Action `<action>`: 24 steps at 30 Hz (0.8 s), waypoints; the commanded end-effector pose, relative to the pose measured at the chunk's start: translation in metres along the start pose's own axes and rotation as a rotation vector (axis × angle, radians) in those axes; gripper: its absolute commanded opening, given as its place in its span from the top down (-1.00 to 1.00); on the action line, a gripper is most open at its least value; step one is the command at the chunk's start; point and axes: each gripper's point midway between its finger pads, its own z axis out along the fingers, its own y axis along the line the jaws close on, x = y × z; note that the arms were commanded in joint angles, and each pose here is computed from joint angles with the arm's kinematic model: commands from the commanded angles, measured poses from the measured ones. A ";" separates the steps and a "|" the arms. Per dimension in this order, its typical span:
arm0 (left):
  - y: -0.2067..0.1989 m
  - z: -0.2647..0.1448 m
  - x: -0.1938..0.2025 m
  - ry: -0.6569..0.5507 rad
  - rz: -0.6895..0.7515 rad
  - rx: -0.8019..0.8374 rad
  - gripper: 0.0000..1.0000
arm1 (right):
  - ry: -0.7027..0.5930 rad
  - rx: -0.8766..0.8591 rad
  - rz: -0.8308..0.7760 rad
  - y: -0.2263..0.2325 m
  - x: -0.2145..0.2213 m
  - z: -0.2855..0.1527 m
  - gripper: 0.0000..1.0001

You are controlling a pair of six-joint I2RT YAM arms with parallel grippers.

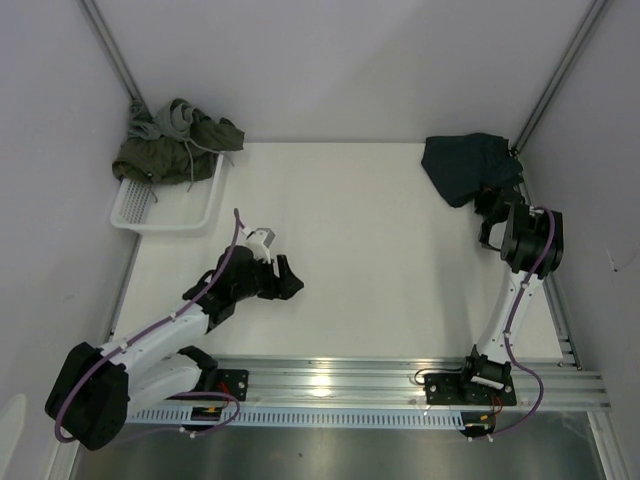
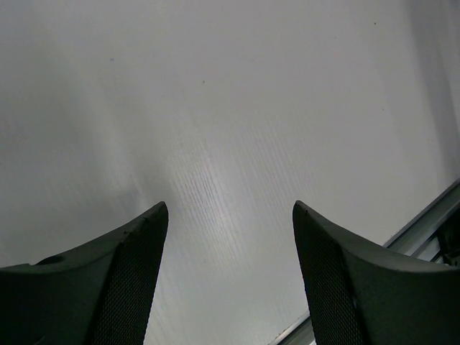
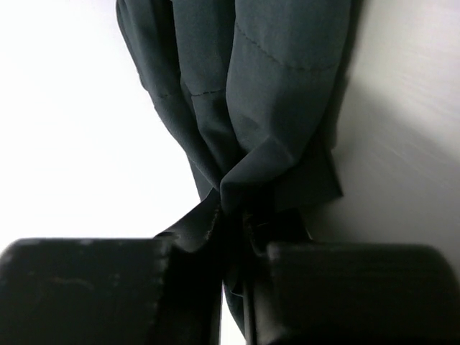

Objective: Fold and stack the shorts
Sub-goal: Neatly place the folded shorts to the corner

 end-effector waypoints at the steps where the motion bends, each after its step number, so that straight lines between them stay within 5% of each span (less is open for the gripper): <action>1: -0.012 -0.005 -0.021 -0.069 0.030 0.047 -0.45 | -0.049 -0.007 0.051 -0.004 -0.015 0.001 0.68; 2: -0.013 -0.008 -0.021 -0.080 0.031 0.049 -0.45 | -0.054 -0.026 0.055 0.001 -0.017 -0.002 0.46; 5: -0.015 -0.015 -0.020 -0.092 0.021 0.061 -0.45 | -0.044 -0.017 0.039 0.004 -0.022 -0.013 -0.75; 7: -0.017 -0.020 -0.014 -0.071 0.011 0.067 -0.45 | -0.010 0.007 0.015 0.003 -0.021 -0.026 -0.99; 18: -0.025 -0.040 -0.023 -0.087 -0.015 0.058 -0.50 | 0.032 0.276 -0.080 -0.024 -0.050 -0.142 -0.99; 24: -0.020 -0.042 -0.037 -0.138 -0.036 0.012 -0.56 | 0.142 0.364 -0.574 0.014 -0.010 -0.198 -0.99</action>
